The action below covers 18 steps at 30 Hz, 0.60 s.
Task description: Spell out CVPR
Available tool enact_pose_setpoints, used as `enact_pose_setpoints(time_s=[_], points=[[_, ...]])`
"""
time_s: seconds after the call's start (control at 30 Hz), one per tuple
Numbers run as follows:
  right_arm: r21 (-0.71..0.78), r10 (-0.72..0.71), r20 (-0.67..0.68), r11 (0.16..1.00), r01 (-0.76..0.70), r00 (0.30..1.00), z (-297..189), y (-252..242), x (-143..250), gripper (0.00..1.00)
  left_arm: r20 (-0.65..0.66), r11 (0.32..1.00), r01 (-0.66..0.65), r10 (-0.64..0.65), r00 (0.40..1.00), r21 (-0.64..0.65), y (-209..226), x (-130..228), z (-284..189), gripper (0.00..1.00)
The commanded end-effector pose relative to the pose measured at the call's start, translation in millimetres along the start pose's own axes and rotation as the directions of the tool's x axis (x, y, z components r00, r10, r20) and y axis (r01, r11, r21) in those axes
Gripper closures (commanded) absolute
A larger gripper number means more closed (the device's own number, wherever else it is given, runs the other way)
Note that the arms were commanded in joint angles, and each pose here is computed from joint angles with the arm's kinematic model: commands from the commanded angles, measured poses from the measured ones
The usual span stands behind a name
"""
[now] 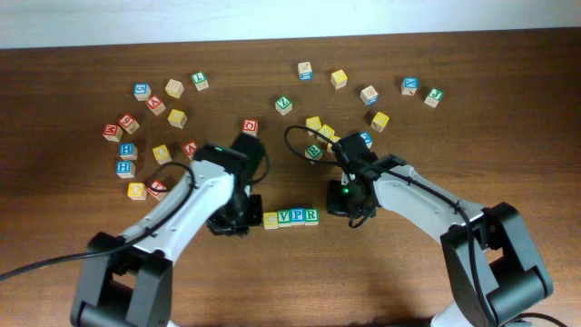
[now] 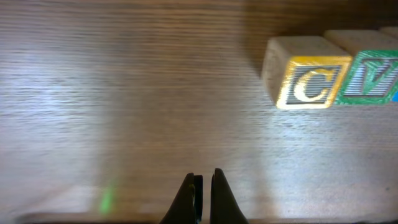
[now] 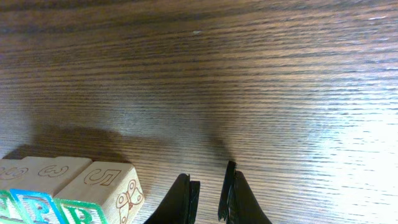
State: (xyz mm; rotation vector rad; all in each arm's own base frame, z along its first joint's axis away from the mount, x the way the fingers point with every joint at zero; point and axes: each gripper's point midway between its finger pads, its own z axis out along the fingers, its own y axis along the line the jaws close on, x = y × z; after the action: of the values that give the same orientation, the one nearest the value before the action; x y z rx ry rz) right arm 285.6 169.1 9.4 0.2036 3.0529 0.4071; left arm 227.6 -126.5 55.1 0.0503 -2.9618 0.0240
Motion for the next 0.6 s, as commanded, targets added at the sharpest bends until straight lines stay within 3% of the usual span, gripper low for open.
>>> enact_pose_setpoints(time_s=[0.0,0.27,0.57], points=[[0.027,0.013,0.003,1.0,-0.013,1.0,2.9,-7.4,-0.6,0.91,0.002,0.997,0.069,-0.069,0.998,-0.019,-10.1,16.1,26.2,1.0],[0.03,0.013,0.005,0.999,-0.013,1.0,2.9,-7.9,-1.1,0.91,0.115,0.995,0.033,-0.044,0.992,0.099,-59.1,10.7,52.6,1.0],[0.03,0.013,0.004,0.999,-0.013,1.0,2.9,-7.9,-1.0,0.91,0.222,0.995,0.096,-0.098,0.97,0.019,-45.4,-6.8,50.8,1.0]])
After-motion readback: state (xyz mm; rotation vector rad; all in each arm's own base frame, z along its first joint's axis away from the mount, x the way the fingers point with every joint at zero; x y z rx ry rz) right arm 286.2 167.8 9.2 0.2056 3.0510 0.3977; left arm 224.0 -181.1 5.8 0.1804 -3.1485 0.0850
